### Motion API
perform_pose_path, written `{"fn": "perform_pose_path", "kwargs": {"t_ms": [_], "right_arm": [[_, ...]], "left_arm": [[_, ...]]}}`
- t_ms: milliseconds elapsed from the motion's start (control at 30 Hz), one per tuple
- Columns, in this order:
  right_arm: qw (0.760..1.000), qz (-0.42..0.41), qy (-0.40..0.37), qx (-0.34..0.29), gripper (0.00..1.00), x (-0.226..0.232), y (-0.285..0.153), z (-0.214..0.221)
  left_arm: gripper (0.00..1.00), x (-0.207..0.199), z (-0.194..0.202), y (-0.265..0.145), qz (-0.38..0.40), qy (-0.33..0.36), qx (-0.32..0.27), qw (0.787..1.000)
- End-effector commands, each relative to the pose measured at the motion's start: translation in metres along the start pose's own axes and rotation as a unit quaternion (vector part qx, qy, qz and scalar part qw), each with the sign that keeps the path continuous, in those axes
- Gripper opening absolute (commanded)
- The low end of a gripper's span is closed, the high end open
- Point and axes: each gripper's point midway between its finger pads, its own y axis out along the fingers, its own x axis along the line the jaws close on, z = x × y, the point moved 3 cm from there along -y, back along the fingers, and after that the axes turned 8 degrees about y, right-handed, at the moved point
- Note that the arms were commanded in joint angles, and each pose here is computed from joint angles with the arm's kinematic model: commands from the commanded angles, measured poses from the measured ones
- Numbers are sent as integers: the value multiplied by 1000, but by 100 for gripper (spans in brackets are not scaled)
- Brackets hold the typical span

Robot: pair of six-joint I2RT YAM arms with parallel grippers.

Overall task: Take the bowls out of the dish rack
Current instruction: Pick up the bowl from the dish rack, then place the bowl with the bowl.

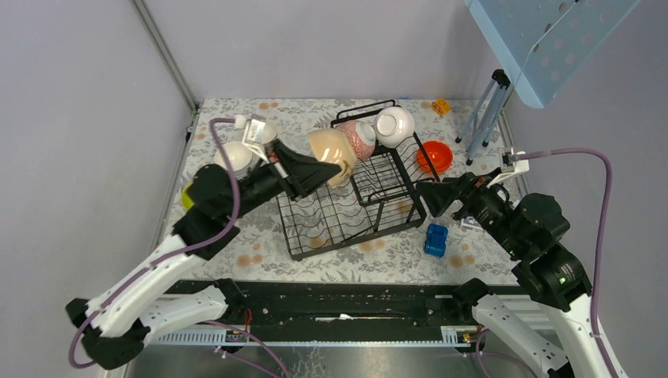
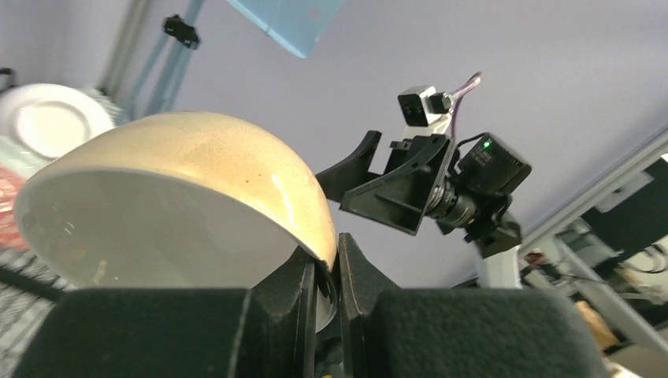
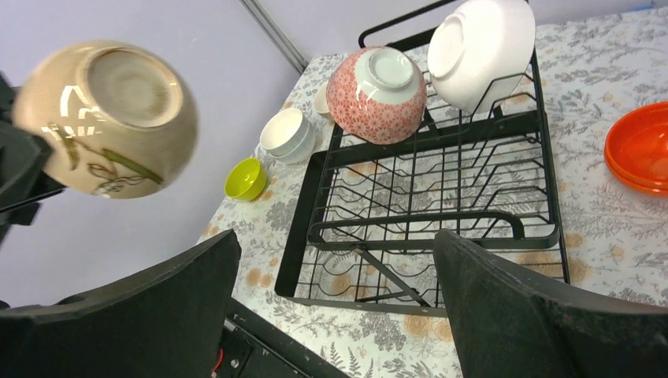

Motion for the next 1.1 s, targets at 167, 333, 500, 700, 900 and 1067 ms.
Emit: {"fn": "perform_pose_path", "kwargs": {"t_ms": [167, 333, 500, 700, 900, 1067], "right_arm": [[997, -38, 14, 64, 100, 19, 4, 9], [996, -16, -2, 90, 100, 15, 10, 11], [992, 6, 0, 130, 100, 8, 19, 22], [986, -7, 2, 167, 100, 14, 27, 28], [982, -14, -3, 189, 98, 22, 37, 29], [977, -31, -14, 209, 95, 37, 43, 28]], "left_arm": [[0, 6, -7, -61, -111, 154, 117, 975], [0, 16, 2, -76, -136, 198, 176, 955], [0, 18, 20, -81, -111, 228, 224, 941], [0, 16, 52, -85, -79, 262, 284, 919], [0, -9, 97, -83, -56, 333, 332, 881], [0, -27, 133, -90, -41, 416, 376, 827]]}}
